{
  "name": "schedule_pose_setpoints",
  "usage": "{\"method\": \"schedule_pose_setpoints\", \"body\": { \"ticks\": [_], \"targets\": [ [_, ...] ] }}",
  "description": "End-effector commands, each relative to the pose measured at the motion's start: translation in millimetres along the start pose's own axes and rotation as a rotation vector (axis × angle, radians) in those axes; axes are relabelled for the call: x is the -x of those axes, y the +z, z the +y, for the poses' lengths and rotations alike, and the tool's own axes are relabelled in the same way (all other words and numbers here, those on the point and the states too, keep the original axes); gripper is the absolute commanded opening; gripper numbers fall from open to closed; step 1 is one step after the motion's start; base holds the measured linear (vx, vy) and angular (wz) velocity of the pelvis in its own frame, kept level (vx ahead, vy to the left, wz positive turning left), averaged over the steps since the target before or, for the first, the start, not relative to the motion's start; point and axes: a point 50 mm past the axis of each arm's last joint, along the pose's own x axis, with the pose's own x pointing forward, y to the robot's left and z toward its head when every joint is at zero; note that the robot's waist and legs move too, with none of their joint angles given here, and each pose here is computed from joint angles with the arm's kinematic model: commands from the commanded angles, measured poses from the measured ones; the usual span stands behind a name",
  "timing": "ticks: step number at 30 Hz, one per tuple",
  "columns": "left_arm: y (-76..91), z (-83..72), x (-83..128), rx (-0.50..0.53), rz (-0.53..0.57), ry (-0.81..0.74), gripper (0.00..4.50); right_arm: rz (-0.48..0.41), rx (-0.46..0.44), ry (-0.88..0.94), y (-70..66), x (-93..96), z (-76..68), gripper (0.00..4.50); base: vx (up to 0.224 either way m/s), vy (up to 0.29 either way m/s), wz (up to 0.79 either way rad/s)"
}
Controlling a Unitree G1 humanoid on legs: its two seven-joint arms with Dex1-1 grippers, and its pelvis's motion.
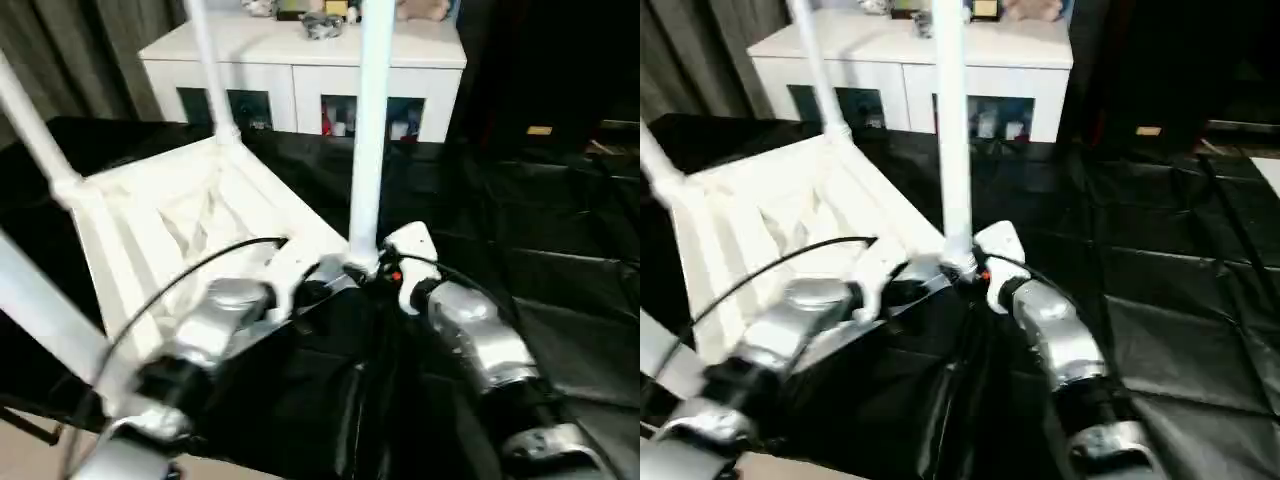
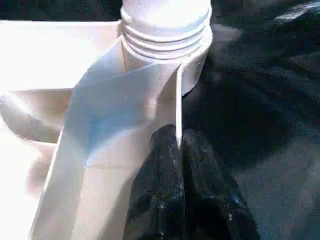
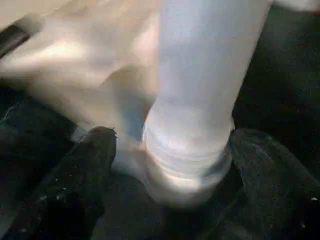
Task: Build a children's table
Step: Rotate leg to tighten
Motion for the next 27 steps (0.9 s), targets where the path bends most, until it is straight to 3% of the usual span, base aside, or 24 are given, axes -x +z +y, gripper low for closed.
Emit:
{"method": "schedule_pose_setpoints", "body": {
  "ticks": [1, 12, 19, 27],
  "targets": [
    [-17.3, -7.3, 7, 0.01, 0.053, -0.106, 0.0, -0.006, 0.022, 0.121, 4.3, 1.6, 8.1, 3.85, 0.0, 0.0, 0.0],
    [-13.6, -23.9, 31, -0.003, 0.051, -0.328, 0.0, 0.025, 0.051, 0.283, 5.8, 17.5, 12.7, 3.85, 0.0, 0.0, 0.0],
    [-12.5, -26.4, 31, -0.006, 0.048, -0.345, 0.0, 0.041, 0.048, 0.327, 3.4, 17.1, 16.9, 3.85, 0.0, 0.0, 0.0],
    [-10.8, -26.8, 34, -0.006, 0.061, -0.349, 0.0, 0.053, 0.034, 0.354, 1.2, 18.3, 18.2, 3.11, 0.0, 0.0, 0.0]
  ]
}}
